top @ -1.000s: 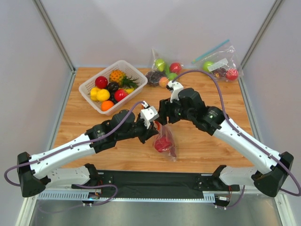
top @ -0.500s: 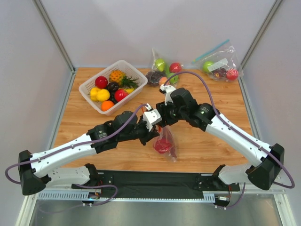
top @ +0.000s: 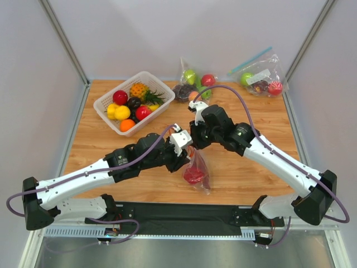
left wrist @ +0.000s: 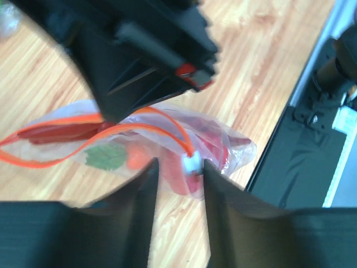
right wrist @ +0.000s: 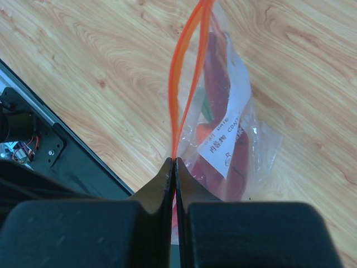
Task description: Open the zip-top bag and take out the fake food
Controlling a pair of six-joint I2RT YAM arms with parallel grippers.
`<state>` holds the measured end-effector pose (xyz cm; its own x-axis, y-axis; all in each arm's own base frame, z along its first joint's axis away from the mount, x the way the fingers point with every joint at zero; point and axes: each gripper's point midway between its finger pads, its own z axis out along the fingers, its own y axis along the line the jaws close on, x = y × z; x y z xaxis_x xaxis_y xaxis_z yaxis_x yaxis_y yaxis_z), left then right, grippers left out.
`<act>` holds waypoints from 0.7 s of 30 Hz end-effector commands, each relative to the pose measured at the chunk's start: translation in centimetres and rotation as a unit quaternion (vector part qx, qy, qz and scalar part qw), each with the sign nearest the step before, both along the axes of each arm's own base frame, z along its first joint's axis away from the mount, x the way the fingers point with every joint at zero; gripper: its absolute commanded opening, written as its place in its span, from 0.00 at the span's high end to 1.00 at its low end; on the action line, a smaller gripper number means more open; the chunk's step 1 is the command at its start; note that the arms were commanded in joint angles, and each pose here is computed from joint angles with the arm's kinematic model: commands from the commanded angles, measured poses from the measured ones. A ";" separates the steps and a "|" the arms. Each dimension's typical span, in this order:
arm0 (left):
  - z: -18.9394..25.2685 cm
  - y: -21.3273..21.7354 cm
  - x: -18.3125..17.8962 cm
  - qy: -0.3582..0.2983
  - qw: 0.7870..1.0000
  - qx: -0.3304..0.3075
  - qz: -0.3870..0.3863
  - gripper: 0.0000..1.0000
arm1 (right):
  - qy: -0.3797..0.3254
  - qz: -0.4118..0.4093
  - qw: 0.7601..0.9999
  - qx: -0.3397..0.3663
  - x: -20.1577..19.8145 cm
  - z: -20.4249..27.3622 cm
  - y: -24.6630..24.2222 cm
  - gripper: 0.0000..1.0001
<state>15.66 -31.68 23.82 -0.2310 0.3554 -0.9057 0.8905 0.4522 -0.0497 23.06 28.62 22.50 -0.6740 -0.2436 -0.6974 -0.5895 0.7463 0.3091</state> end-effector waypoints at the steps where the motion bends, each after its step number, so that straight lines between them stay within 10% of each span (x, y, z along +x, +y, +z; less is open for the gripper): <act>1: 3.0 1.2 1.5 -0.027 0.998 -0.025 0.059 0.52 | -0.045 -0.011 0.999 0.014 0.4 1.9 -0.7 1.00; 4: 3.7 2.7 2.3 -0.040 0.994 -0.032 0.099 0.30 | -0.058 -0.020 0.998 0.018 0.4 2.7 -1.3 1.00; 21: 0.4 5.5 6.2 0.143 0.950 -0.118 0.252 0.20 | -0.062 -0.021 0.997 0.049 -1.4 3.4 -2.1 1.00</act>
